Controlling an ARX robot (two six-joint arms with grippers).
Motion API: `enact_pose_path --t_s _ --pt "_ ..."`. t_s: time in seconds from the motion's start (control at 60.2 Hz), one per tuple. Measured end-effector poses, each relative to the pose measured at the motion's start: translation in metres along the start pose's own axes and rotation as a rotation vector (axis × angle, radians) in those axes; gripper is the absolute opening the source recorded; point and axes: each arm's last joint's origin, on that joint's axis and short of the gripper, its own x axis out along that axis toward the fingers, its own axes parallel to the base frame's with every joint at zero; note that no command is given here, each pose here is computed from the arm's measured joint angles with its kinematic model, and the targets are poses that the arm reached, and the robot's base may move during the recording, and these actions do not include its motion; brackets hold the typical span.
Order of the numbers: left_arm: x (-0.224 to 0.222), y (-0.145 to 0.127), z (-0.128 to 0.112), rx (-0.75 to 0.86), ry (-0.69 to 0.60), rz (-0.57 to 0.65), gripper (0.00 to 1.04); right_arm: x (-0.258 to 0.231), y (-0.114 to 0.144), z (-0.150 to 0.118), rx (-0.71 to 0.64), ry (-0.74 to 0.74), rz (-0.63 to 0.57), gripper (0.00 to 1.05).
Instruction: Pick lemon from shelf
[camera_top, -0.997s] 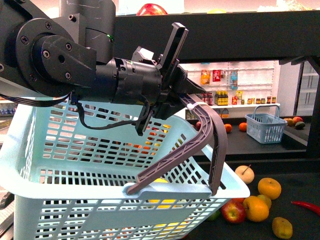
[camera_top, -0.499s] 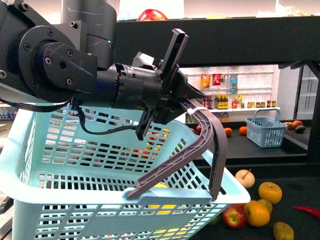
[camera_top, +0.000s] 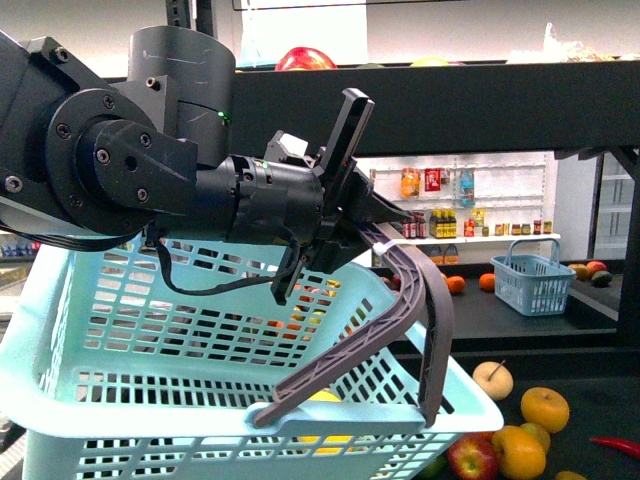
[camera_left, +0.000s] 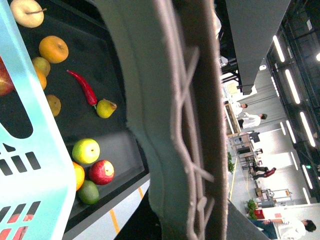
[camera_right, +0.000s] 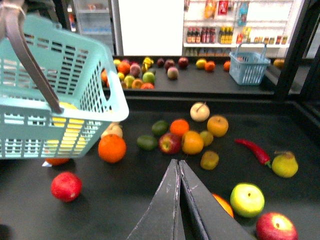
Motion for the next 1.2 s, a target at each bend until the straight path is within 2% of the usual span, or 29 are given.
enact_pose_path --t_s 0.316,0.881,1.047,1.113,1.196 --pt "0.0 0.0 -0.0001 0.002 0.002 -0.002 0.08 0.0 0.0 -0.0002 -0.002 0.002 0.0 0.04" --pt "0.0001 -0.0001 -0.0002 -0.001 0.002 -0.002 0.08 0.0 0.0 -0.0002 0.0 0.002 0.0 0.97" --pt "0.0001 -0.0001 0.0 0.0 -0.001 0.001 0.08 0.0 0.0 -0.0002 0.0 0.002 0.0 0.97" --pt "0.0026 -0.0007 0.0012 -0.026 -0.122 0.074 0.08 0.0 0.0 -0.0002 0.0 0.002 0.0 0.97" --pt "0.0028 0.0 0.0031 -0.04 -0.212 0.131 0.08 0.0 0.0 -0.0002 0.0 0.002 0.0 0.97"
